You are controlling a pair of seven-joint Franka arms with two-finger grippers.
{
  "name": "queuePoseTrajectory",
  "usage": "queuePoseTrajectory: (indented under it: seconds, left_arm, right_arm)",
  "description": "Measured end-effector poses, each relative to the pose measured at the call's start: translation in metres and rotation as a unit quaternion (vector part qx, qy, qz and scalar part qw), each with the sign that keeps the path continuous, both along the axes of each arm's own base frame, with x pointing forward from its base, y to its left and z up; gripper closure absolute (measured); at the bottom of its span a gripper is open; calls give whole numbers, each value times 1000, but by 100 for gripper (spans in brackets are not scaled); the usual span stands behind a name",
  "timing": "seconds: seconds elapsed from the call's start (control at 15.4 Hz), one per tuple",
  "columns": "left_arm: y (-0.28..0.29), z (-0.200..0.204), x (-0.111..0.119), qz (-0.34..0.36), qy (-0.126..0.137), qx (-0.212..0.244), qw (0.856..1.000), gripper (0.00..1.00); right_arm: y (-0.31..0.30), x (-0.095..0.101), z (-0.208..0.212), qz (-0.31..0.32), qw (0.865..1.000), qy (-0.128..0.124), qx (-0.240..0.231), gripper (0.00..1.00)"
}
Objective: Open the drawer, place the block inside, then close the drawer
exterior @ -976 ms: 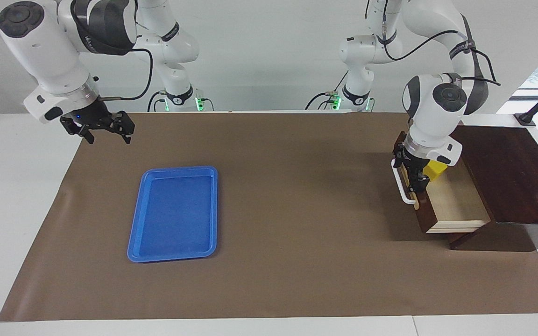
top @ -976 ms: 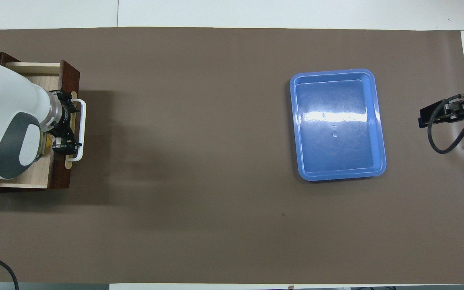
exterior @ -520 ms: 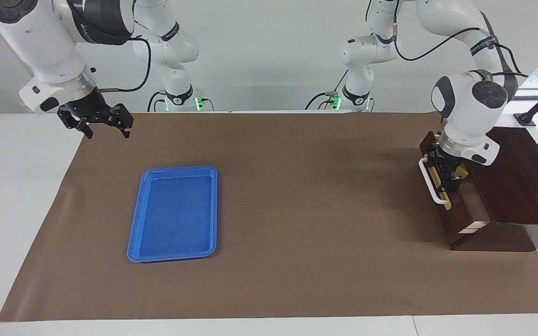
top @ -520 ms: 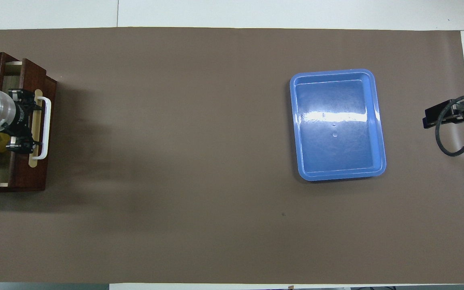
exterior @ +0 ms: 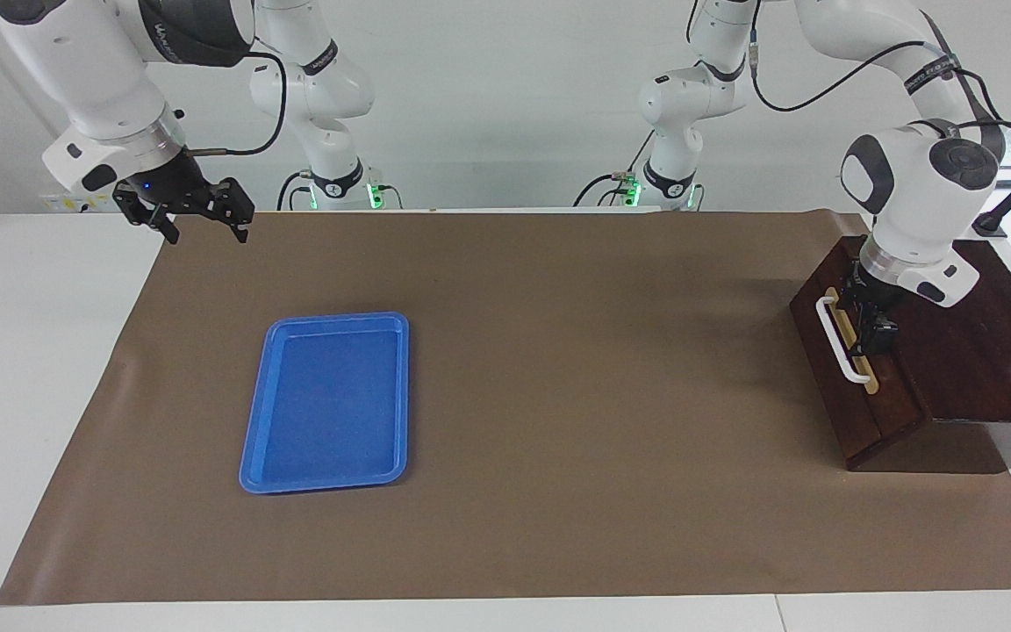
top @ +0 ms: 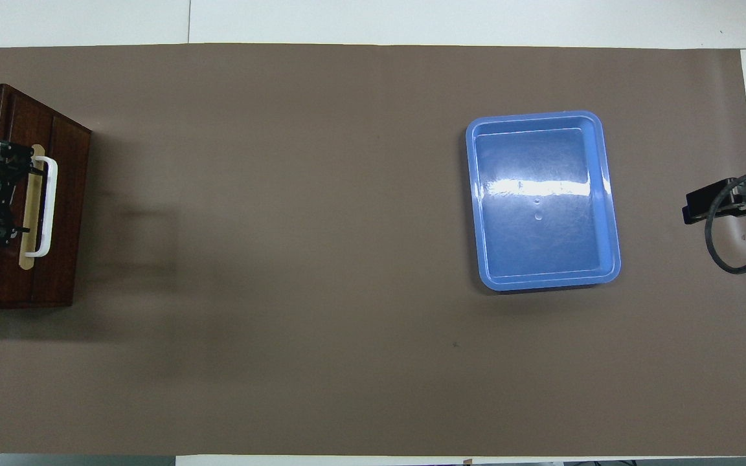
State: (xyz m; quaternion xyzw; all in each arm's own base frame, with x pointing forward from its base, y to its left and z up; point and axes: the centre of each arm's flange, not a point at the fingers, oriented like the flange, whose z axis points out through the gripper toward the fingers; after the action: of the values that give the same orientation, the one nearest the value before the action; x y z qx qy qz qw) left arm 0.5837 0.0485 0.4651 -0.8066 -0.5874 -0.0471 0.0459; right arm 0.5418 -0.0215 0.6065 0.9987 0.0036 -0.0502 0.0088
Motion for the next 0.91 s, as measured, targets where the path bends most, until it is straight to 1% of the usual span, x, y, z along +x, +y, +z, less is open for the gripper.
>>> queuePoseTrajectory:
  seconds: [0.07, 0.2, 0.33, 0.39, 0.52, 0.65, 0.78, 0.85, 0.91]
  left_arm:
    - [-7, 15, -2, -37, 14, -10, 999, 0]
    - [-17, 49, -10, -134, 23, -40, 990, 0]
    - [-21, 74, -23, -221, 33, -48, 974, 0]
    - [-25, 83, -27, -268, 37, -49, 961, 0]
    - [-38, 91, -31, -364, 55, -51, 928, 0]
    - [-56, 95, -36, -444, 84, -55, 890, 0]
    - [-74, 106, -44, -503, 113, -56, 855, 0]
    - [-78, 113, -46, -528, 120, -58, 839, 0]
    - [-78, 120, -48, -545, 123, -59, 828, 0]
  right_arm:
    - [0, 0, -1, 0, 1000, 1, 0, 0]
    - [0, -1, 0, 0, 1000, 0, 0, 0]
    - [0, -1, 2, 0, 1000, -2, 0, 0]
    - [0, -2, 3, 0, 1000, -2, 0, 0]
    - [0, -2, 3, 0, 1000, -3, 0, 0]
    - [0, -2, 3, 0, 1000, -3, 0, 0]
    - [1, -2, 3, 1, 1000, -3, 0, 0]
    - [1, -2, 3, 1, 1000, -3, 0, 0]
    - [1, -2, 3, 1, 1000, -3, 0, 0]
